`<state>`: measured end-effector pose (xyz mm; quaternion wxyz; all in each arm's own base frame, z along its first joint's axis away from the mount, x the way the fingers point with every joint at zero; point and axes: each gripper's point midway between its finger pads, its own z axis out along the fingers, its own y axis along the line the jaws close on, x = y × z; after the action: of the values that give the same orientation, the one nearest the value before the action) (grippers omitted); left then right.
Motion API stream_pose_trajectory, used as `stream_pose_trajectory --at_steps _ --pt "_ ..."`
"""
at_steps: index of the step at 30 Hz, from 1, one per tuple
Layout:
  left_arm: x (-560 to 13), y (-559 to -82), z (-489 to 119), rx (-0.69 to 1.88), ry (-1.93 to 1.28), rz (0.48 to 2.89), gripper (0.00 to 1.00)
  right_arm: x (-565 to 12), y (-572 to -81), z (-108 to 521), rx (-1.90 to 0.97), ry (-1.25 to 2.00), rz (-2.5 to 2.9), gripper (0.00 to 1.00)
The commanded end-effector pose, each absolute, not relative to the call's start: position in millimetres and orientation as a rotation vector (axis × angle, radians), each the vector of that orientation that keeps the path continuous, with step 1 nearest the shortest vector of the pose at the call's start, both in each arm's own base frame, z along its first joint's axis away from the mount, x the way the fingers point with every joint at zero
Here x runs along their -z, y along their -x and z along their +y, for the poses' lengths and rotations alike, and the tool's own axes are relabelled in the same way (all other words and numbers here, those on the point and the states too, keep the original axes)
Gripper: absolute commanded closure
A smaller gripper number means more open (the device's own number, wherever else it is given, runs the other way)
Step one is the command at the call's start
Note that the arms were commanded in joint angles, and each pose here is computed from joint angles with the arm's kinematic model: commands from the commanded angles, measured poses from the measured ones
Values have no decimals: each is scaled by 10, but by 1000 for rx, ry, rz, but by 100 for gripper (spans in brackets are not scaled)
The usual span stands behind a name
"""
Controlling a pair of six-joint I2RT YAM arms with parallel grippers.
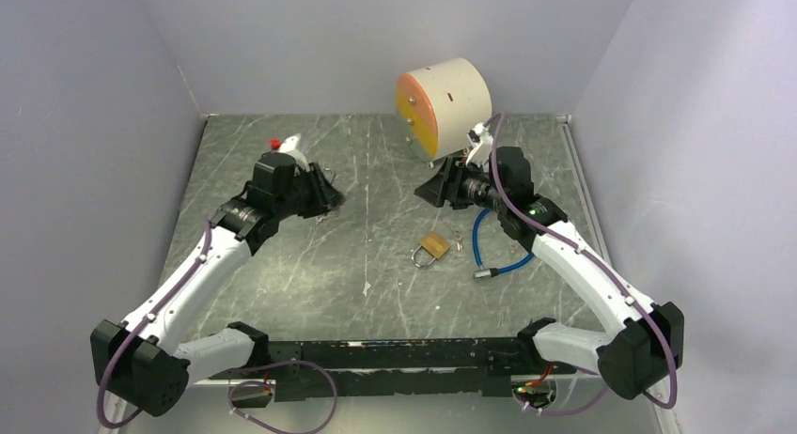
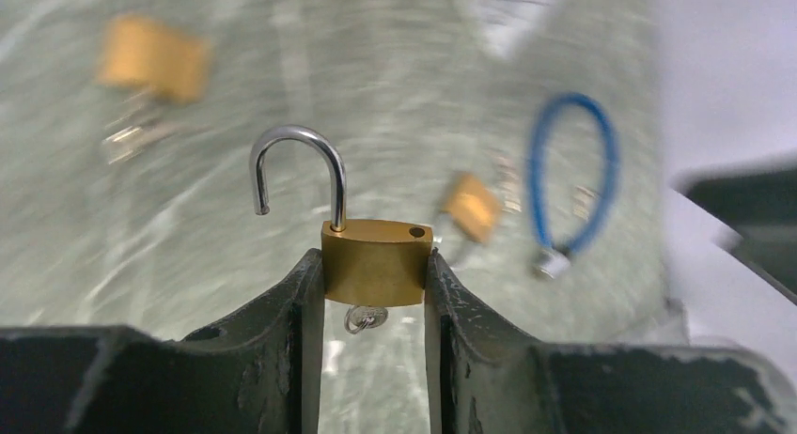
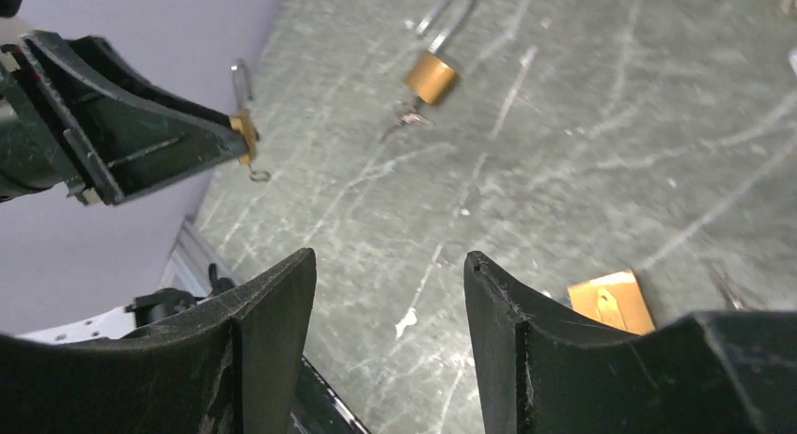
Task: Unlock with the key
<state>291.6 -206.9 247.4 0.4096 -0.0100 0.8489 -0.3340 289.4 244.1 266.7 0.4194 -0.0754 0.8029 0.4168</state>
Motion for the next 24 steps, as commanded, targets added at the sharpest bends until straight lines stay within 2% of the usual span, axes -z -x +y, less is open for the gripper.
stream_pose_trajectory --at_steps 1,6,14,21,24 --pt "-1714 -2818 -974 301 617 2312 68 -2394 -2990 2241 -911 70 2101 38" --pt "-1258 -2649 -407 99 879 2351 68 -2225 -3033 2161 -859 5 2163 38" --pt "-662 -2679 -86 94 1081 2475 68 -2074 -3077 2097 -836 -68 2223 39" --pt "-394 -2986 48 113 1097 2500 66 -1999 -3036 2001 -796 -84 2242 39" --pt "-303 -3149 67 118 1076 2505 59 -1926 -3022 1961 -779 -103 2271 39"
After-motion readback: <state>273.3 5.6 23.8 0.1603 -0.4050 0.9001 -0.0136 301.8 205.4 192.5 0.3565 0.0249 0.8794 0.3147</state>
